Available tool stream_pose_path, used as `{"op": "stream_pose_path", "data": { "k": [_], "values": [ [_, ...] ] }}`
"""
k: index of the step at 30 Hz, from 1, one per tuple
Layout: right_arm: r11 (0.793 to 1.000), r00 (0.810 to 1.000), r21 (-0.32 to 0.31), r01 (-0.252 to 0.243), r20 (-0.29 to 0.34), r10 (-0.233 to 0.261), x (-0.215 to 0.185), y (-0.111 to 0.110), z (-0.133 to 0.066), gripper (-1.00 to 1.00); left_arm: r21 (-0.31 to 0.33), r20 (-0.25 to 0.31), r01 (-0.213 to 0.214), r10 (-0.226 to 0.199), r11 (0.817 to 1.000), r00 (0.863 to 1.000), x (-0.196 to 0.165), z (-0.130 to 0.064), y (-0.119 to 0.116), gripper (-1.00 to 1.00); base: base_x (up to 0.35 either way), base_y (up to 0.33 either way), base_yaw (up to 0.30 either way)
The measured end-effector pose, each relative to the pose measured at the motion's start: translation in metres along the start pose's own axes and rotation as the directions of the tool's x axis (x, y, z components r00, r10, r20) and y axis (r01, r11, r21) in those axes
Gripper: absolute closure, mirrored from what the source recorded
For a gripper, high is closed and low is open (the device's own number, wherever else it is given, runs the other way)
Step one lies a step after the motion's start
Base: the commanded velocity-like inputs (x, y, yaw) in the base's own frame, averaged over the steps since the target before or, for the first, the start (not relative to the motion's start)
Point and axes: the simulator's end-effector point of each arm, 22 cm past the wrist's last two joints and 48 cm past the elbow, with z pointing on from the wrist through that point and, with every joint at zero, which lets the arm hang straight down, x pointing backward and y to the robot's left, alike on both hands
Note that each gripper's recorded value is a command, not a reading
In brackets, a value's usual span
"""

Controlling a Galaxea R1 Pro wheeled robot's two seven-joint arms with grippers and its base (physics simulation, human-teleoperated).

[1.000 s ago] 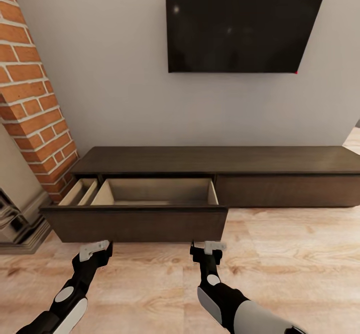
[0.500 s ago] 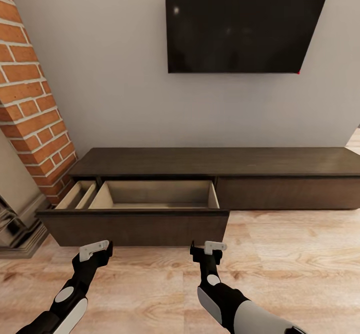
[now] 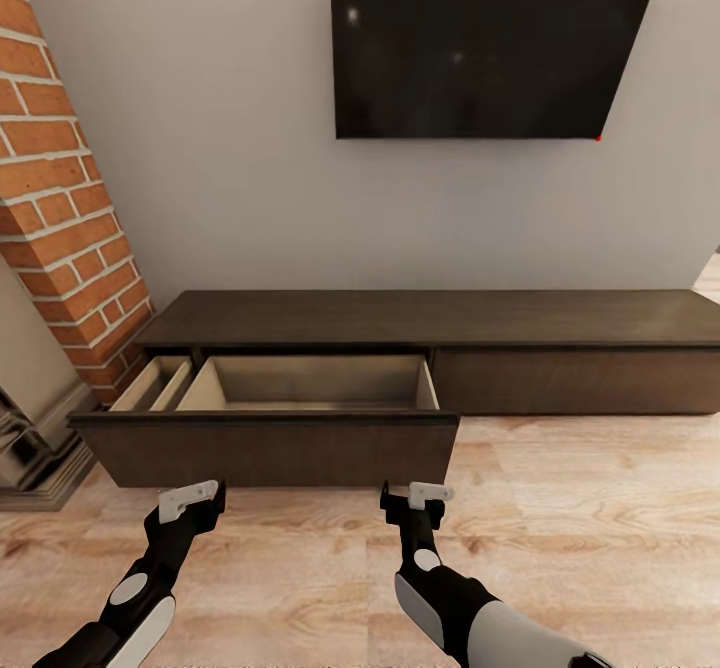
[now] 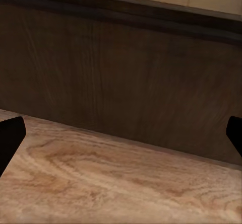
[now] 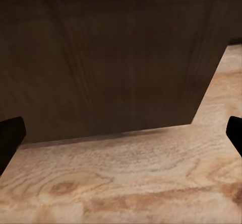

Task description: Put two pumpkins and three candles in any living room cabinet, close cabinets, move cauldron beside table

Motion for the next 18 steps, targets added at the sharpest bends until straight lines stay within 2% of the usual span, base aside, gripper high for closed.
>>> {"op": "stream_pose_path", "data": {
  "k": [18],
  "values": [
    [1.0, 0.999, -0.003, 0.005, -0.034, -0.005, 0.034, -0.001, 0.008, -1.0, -0.006, -0.039, -0.008, 0.008, 1.0, 0.999, 0.033, 0.008, 0.004, -1.0, 0.0, 0.0, 0.0]
  ]
}}
